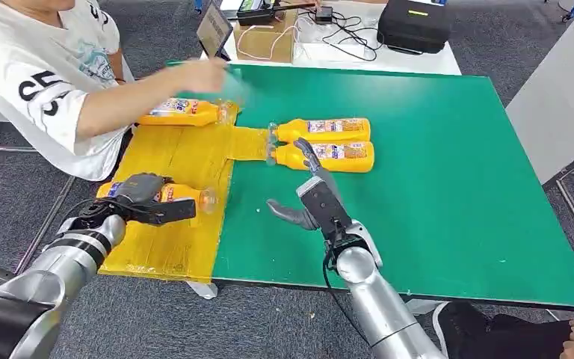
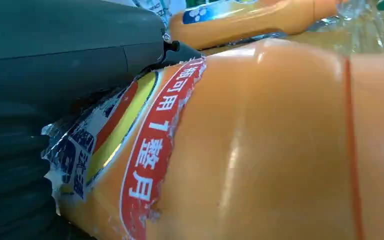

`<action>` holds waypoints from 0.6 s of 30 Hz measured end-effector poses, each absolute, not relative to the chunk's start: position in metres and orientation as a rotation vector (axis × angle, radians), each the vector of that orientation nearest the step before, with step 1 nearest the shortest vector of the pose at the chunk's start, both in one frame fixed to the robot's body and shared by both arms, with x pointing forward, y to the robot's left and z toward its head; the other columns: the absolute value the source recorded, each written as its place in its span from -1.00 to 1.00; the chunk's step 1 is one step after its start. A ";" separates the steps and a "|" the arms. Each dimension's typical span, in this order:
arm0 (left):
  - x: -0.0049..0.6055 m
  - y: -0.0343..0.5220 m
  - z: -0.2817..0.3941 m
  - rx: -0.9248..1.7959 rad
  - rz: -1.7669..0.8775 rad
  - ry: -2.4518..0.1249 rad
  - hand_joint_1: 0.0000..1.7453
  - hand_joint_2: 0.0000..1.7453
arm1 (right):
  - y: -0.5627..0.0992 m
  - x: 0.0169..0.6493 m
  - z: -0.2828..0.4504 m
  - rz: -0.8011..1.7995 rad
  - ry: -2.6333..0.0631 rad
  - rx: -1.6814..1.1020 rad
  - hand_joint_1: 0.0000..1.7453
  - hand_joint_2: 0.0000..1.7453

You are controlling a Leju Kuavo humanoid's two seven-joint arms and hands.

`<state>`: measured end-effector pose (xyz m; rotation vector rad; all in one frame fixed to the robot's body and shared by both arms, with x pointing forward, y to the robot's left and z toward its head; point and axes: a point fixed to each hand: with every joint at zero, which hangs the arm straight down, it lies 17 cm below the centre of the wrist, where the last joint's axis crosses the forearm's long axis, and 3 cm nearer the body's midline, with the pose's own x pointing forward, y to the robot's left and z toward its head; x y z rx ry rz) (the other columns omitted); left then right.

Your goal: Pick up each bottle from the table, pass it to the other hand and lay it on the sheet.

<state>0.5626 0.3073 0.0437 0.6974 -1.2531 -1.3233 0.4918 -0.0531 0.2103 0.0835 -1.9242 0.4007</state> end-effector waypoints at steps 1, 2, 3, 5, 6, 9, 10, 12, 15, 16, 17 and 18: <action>0.562 0.307 0.043 0.682 -1.327 -1.254 -0.86 1.00 | -0.052 0.492 0.212 0.402 -1.929 0.085 -1.00 1.00; 0.561 0.308 0.042 0.674 -1.331 -1.252 -1.00 1.00 | -0.051 0.493 0.213 0.404 -1.930 0.086 -1.00 1.00; 0.560 0.309 0.041 0.668 -1.334 -1.249 -1.00 1.00 | -0.051 0.493 0.213 0.407 -1.931 0.086 -1.00 1.00; 0.558 0.310 0.038 0.651 -1.323 -1.242 -1.00 1.00 | -0.049 0.495 0.214 0.416 -1.931 0.086 -1.00 1.00; 0.555 0.310 0.033 0.639 -1.318 -1.233 -1.00 1.00 | -0.048 0.495 0.213 0.419 -1.927 0.086 -1.00 1.00; 0.554 0.311 0.031 0.627 -1.295 -1.238 -1.00 1.00 | -0.045 0.496 0.209 0.434 -1.915 0.086 -1.00 1.00; 0.554 0.311 0.031 0.627 -1.290 -1.239 -1.00 1.00 | -0.044 0.496 0.207 0.441 -1.912 0.086 -1.00 1.00; 0.554 0.312 0.031 0.632 -1.286 -1.238 -1.00 1.00 | -0.043 0.496 0.204 0.447 -1.903 0.085 -1.00 1.00; 0.554 0.314 0.031 0.636 -1.275 -1.241 -1.00 1.00 | -0.042 0.497 0.199 0.459 -1.884 0.080 -1.00 1.00; 0.555 0.314 0.033 0.640 -1.262 -1.250 -1.00 1.00 | -0.040 0.497 0.197 0.473 -1.877 0.076 -1.00 1.00; 0.555 0.314 0.035 0.639 -1.247 -1.266 -1.00 1.00 | -0.039 0.498 0.194 0.485 -1.867 0.070 -1.00 1.00; 0.556 0.314 0.037 0.638 -1.233 -1.284 -1.00 1.00 | -0.038 0.498 0.192 0.497 -1.858 0.065 -1.00 1.00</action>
